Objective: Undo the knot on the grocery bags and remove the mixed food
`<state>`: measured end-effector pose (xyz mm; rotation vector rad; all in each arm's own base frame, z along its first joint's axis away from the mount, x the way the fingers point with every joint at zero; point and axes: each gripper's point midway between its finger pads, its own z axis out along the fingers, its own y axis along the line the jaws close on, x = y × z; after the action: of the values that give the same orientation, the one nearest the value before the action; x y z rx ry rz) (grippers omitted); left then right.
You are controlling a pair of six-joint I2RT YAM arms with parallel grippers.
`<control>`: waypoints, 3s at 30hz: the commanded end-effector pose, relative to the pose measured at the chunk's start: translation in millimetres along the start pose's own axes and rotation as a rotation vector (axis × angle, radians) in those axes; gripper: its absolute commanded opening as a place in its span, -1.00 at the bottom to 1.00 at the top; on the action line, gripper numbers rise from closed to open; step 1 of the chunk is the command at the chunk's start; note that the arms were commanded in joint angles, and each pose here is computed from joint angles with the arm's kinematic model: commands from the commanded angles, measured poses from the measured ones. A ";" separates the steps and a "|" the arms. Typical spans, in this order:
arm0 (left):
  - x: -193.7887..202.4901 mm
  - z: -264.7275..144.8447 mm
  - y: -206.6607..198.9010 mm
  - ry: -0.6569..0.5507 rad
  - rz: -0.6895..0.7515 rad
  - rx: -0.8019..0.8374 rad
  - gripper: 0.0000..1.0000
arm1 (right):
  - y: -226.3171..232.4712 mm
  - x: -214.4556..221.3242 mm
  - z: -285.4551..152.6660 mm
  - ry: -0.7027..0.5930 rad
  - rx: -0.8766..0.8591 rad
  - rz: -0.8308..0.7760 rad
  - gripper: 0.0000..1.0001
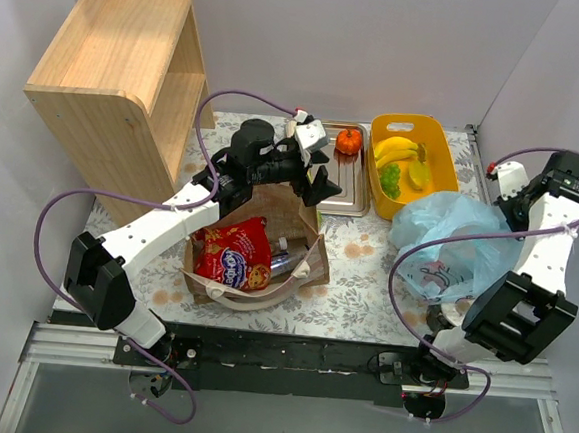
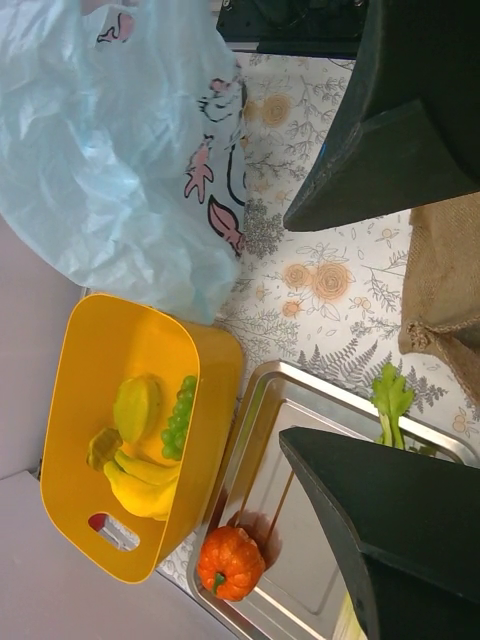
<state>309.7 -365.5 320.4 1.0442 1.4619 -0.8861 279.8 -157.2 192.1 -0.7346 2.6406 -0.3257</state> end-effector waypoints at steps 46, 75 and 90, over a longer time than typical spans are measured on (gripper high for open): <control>-73.5 -125.4 215.6 0.349 0.403 -0.788 0.94 | 376.4 -208.7 -221.2 -0.782 -1.003 -0.582 0.61; -43.3 -262.5 80.2 0.110 -0.129 -0.823 0.95 | 397.9 -213.0 -189.8 -0.728 -0.936 -0.462 0.76; -38.0 -190.5 42.0 0.129 -0.030 -0.278 0.96 | 331.0 -176.6 -110.1 -0.558 -0.463 -0.449 -0.97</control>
<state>287.5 -161.3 395.5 0.7513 1.6929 -0.5339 220.1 278.0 227.5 -1.3800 2.0274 0.5417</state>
